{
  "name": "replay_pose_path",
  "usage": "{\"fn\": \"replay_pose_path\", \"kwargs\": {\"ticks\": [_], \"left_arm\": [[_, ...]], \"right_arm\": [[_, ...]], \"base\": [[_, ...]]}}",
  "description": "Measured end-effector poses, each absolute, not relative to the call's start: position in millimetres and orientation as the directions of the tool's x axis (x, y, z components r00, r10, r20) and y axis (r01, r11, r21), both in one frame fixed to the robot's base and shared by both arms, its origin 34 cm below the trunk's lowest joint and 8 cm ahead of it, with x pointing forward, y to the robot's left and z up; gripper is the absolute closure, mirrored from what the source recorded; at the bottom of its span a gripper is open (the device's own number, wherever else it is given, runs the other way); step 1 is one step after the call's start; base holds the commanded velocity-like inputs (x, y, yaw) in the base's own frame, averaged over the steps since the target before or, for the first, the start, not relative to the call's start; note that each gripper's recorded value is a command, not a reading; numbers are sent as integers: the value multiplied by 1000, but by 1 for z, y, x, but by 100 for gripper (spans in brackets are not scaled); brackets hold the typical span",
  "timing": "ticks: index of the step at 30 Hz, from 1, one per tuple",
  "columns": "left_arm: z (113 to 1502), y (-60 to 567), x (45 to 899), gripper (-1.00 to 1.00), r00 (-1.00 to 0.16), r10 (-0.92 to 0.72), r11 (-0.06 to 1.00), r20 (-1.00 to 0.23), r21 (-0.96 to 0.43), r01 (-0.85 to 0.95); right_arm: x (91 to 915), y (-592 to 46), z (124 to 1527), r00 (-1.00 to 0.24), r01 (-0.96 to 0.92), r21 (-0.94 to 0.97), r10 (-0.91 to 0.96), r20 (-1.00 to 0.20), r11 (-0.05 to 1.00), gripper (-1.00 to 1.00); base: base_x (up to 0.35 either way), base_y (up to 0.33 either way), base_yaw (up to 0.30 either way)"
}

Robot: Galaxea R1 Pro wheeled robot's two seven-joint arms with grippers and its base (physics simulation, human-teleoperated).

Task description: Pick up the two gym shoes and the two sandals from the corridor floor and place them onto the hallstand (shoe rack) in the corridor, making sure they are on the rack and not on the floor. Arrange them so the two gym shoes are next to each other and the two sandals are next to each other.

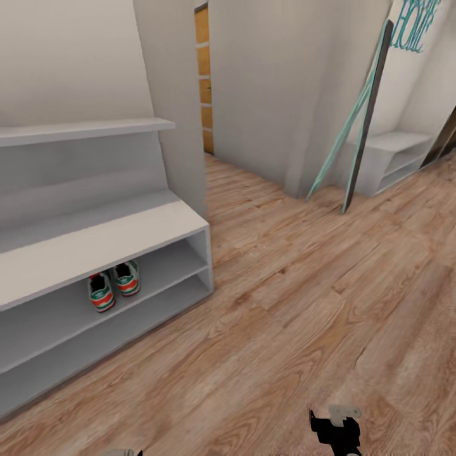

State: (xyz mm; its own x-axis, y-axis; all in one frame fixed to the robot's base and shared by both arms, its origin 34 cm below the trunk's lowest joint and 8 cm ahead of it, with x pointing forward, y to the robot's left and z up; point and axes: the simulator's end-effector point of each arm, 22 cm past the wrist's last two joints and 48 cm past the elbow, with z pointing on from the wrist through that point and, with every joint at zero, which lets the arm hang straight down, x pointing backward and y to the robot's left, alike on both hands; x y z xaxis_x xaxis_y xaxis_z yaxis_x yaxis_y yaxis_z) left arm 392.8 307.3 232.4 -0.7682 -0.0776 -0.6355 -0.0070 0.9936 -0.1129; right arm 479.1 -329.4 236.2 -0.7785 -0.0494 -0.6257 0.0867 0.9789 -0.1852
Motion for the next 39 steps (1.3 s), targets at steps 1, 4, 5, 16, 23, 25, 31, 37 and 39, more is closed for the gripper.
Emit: {"fn": "replay_pose_path", "kwargs": {"ticks": [1, 4, 5, 16, 23, 25, 31, 37, 39], "left_arm": [[233, 308, 393, -100, -768, -78, 994, -636, -112, -9], [233, 308, 394, -100, -767, -80, 994, -637, -109, -13], [233, 309, 394, -100, -766, -80, 994, -638, -107, -15], [234, 317, 396, -100, -762, -83, 996, -642, -69, -51], [235, 317, 397, -100, -758, -83, 996, -646, -68, -51], [235, 317, 397, -100, -758, -83, 996, -647, -69, -50], [235, 317, 397, -100, -758, -83, 996, -647, -69, -49], [235, 317, 397, -100, -758, -83, 996, -647, -69, -49], [235, 317, 397, -100, -758, -83, 996, -647, -69, -49]], "right_arm": [[479, -329, 236, -778, 87, -185, -49, -626, 979, -100], [480, -330, 237, -777, 87, -185, -49, -628, 979, -100], [480, -330, 237, -777, 87, -185, -50, -628, 979, -100], [484, -346, 244, -763, 98, -204, -58, -644, 974, -100], [488, -348, 248, -750, 100, -205, -61, -658, 974, -100], [488, -347, 248, -749, 100, -204, -61, -660, 974, -100], [489, -344, 248, -749, 98, -200, -60, -660, 975, -100], [489, -344, 248, -748, 98, -199, -60, -661, 975, -100], [489, -344, 248, -748, 98, -199, -60, -661, 975, -100]], "base": [[0, 0, -300], [0, 0, -300], [0, 0, -300], [0, 0, -300], [0, 0, -300], [0, 0, -300], [0, 0, -300], [57, 0, -300], [175, 0, -300]]}}
